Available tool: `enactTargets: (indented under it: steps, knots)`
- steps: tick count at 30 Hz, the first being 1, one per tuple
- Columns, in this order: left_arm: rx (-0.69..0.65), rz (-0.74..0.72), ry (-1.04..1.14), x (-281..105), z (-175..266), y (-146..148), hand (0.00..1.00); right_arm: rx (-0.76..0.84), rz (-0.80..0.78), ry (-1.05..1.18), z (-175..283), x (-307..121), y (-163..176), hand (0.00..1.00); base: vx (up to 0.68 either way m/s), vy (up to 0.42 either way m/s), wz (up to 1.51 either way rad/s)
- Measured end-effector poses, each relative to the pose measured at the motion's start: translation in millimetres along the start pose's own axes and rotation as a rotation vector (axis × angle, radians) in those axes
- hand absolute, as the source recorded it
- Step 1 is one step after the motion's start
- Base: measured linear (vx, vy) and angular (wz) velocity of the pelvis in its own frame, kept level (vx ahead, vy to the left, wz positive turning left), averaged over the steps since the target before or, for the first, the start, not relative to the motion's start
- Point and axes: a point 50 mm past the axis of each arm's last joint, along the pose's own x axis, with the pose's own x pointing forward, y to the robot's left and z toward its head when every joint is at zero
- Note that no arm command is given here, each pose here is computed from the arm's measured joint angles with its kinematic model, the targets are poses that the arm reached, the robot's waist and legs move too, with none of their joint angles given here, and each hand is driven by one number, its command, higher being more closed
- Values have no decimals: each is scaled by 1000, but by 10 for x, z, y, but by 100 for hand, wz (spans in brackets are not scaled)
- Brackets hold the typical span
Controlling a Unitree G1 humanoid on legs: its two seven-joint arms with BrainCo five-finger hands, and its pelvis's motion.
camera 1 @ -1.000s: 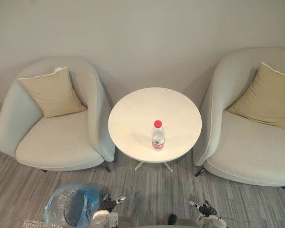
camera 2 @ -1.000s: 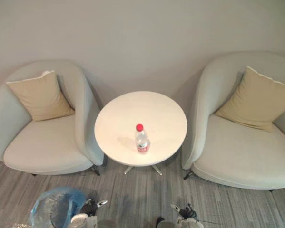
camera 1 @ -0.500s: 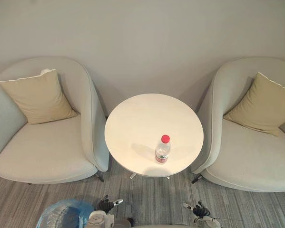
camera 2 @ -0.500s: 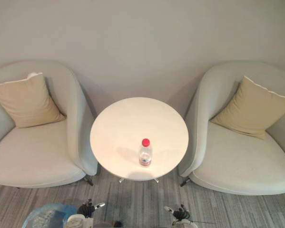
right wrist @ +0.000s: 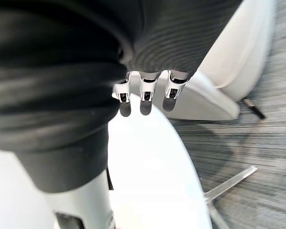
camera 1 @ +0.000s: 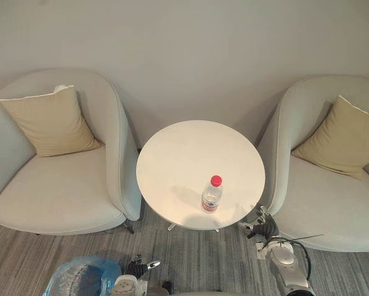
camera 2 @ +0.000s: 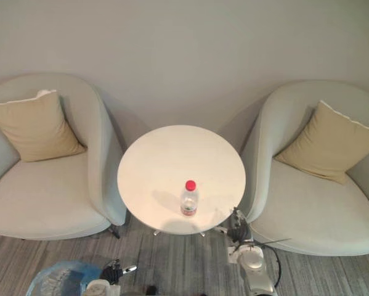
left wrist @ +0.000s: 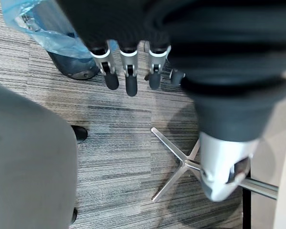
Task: Gather rubbish on tea table into small bin, then transfer packed bag to large trash can.
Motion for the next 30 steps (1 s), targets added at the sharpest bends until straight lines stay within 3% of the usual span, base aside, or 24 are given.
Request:
enactTargets:
  steps: [12, 30]
  knots:
    - [-3, -2, -19, 0, 36, -12, 0, -102, 133, -158, 352, 56, 202, 0, -6, -3, 14]
    - [-6, -14, -101, 16, 224, -46, 0, -86, 113, -255, 662, 196, 297, 0, -4, -1, 14]
